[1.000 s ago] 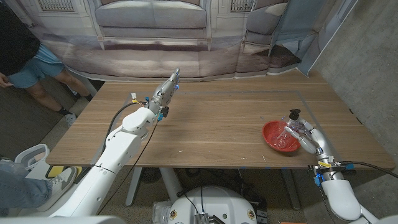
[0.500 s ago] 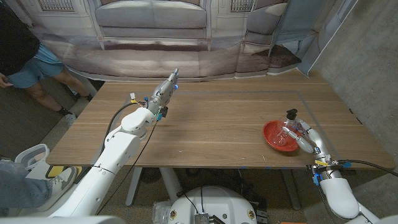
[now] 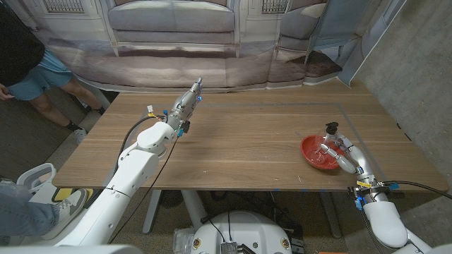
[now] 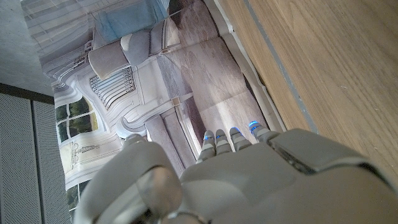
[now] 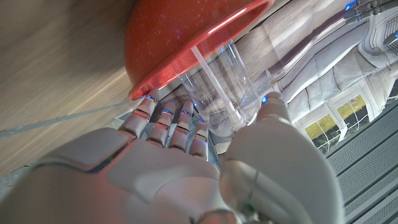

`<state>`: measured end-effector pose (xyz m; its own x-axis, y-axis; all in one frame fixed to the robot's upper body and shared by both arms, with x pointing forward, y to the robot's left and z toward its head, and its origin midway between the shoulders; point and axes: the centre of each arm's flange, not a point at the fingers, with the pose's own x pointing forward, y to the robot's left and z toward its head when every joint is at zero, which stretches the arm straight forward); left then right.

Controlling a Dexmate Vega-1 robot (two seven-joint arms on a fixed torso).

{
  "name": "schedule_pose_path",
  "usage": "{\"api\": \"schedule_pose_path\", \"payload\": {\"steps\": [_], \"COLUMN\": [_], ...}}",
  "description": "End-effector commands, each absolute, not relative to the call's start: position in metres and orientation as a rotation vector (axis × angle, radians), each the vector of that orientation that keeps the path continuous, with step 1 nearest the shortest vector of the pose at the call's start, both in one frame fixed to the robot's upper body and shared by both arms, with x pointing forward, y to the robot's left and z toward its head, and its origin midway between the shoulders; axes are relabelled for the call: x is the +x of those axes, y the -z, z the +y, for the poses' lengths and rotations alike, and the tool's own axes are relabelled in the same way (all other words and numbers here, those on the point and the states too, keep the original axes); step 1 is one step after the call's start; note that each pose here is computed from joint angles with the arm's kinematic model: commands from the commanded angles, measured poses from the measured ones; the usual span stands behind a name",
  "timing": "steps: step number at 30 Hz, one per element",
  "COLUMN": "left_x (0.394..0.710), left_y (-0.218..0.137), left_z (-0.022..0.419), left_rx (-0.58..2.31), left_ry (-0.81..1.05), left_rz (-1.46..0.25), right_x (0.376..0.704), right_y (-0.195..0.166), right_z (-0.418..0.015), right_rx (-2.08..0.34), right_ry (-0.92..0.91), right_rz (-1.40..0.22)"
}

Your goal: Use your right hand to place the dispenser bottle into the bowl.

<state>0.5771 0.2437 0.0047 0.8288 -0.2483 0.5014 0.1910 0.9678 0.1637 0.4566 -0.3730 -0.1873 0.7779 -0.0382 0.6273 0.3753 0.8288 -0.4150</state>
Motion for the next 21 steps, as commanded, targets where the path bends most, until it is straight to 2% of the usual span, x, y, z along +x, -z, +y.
{"api": "schedule_pose_path", "payload": {"steps": [1, 21], "left_x": [0.5809, 0.5804], "left_y": [-0.0032, 0.0008], "left_z": [0.2418, 0.2417], "left_rx": [0.106, 0.094], "left_ry": [0.245, 0.243], "left_rz": [-0.542, -0.545], "right_x": [0.4531, 0.4453], "right_y": [0.1843, 0.1768], "right_z": [-0.3739, -0.3733], "right_rx": [-0.549, -0.557], "right_ry": [0.242, 0.245], "right_rz": [-0.642, -0.686]}}
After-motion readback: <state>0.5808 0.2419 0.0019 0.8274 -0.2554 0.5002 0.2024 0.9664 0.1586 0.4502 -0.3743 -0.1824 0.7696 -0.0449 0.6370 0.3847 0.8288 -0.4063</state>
